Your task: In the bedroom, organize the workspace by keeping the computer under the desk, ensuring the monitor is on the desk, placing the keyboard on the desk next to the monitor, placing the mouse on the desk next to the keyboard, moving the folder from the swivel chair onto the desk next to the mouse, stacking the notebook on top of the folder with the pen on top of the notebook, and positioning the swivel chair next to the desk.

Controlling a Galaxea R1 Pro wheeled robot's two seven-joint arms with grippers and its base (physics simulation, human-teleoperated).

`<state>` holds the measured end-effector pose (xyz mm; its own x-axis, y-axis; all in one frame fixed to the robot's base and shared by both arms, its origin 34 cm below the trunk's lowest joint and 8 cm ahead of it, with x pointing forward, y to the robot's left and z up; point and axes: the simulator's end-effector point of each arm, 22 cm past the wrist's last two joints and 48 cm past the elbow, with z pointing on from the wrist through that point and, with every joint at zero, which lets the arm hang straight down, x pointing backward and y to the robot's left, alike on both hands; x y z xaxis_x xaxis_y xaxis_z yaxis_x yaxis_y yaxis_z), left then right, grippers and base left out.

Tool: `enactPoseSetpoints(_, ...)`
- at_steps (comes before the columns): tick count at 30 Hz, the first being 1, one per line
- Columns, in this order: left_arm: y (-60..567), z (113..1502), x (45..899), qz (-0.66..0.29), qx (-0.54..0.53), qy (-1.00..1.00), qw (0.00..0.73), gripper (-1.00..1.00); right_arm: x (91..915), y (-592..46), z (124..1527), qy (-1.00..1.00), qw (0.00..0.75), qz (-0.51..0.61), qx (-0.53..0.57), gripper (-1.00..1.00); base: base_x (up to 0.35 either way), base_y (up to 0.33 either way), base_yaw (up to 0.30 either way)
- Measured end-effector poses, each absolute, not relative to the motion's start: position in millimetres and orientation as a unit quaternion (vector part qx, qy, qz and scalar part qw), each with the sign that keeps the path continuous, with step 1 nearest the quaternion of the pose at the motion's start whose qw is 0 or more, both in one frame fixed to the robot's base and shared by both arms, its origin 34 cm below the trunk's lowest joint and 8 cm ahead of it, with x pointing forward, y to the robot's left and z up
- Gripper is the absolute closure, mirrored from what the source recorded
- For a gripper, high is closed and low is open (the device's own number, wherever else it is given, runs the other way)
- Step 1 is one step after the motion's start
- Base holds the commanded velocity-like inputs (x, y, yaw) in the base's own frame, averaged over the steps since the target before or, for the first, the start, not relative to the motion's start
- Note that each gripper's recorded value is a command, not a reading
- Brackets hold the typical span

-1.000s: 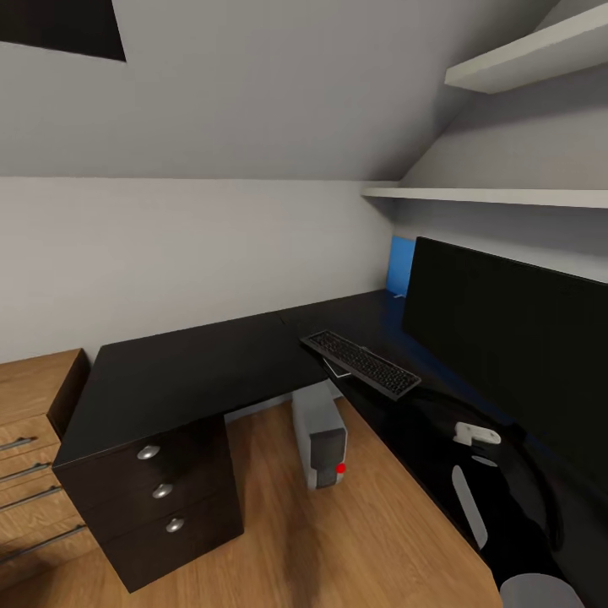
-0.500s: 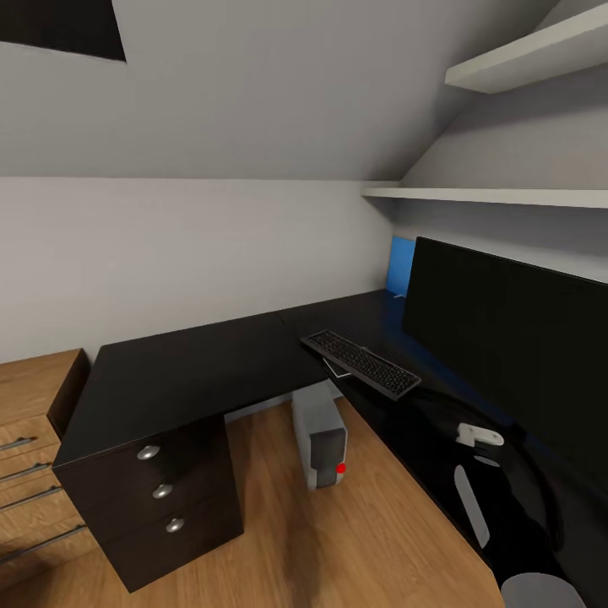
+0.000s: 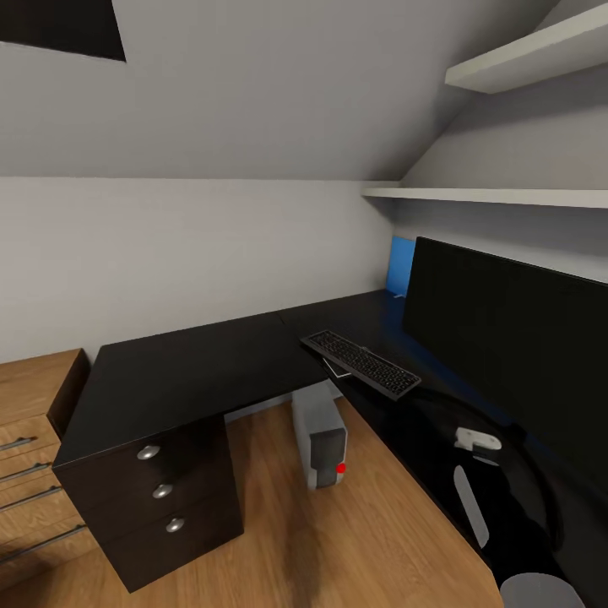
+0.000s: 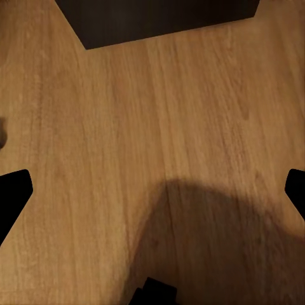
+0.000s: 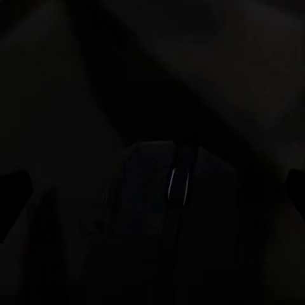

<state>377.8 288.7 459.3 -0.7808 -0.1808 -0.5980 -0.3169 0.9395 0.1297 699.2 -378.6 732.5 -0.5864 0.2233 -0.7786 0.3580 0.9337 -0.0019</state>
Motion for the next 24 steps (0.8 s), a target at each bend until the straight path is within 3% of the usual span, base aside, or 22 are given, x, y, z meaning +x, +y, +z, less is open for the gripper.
enactPoseSetpoints(24, 288.6, 459.4, 377.9, 0.112, -0.133, 0.937, 0.304, -1.00, 689.4, -374.2, 728.9, 0.906, 0.385, -0.075, 0.157, -1.00, 0.000, 0.000, 0.000)
